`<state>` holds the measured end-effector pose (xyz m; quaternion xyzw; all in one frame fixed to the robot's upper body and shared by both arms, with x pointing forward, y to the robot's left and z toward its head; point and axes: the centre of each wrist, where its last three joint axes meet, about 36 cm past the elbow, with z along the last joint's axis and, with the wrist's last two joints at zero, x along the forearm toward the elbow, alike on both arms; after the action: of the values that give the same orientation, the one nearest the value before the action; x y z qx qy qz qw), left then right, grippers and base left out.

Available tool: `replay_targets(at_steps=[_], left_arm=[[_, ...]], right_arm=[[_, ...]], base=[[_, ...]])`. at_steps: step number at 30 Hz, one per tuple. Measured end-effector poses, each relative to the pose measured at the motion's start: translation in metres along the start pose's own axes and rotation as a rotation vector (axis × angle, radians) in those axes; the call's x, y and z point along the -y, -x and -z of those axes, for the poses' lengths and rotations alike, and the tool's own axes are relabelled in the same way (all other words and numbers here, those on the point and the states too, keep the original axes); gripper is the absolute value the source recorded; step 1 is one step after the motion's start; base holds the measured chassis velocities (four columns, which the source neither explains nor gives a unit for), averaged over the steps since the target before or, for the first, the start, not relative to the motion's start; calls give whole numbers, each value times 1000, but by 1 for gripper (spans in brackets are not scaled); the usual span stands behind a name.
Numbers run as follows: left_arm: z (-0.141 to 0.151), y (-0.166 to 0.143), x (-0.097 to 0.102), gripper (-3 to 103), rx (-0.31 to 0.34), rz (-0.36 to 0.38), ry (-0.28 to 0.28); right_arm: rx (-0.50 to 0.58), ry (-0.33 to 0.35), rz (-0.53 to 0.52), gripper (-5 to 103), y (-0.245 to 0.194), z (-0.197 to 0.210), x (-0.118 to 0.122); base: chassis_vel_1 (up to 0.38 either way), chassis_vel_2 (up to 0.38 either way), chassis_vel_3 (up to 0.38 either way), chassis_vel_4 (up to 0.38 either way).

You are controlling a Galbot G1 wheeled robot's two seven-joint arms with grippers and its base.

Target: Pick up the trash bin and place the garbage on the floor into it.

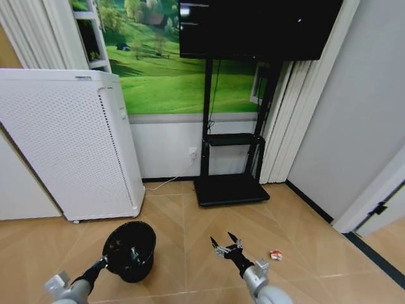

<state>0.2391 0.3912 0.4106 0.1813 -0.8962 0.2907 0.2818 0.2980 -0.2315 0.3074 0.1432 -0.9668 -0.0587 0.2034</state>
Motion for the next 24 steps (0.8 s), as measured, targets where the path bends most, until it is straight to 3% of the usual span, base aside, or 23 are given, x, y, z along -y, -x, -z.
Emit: replay_targets(at_steps=[7, 12, 20, 24], left_arm=[[1, -19, -12, 7, -22, -9, -13], [9, -30, -24, 7, -21, 15, 20], [6, -41, -32, 7, -31, 24, 9], [-8, -48, -30, 7, -50, 6, 22]], right_arm=[[-150, -55, -73, 100, 29, -36, 22], [-249, -118, -90, 100, 59, -67, 33], [-285, -114, -86, 100, 98, -74, 27], [-306, -157, -119, 100, 120, -78, 30]], base=[[-15, -32, 21, 17], [74, 57, -64, -43], [0, 0, 0, 0], [0, 0, 0, 0]])
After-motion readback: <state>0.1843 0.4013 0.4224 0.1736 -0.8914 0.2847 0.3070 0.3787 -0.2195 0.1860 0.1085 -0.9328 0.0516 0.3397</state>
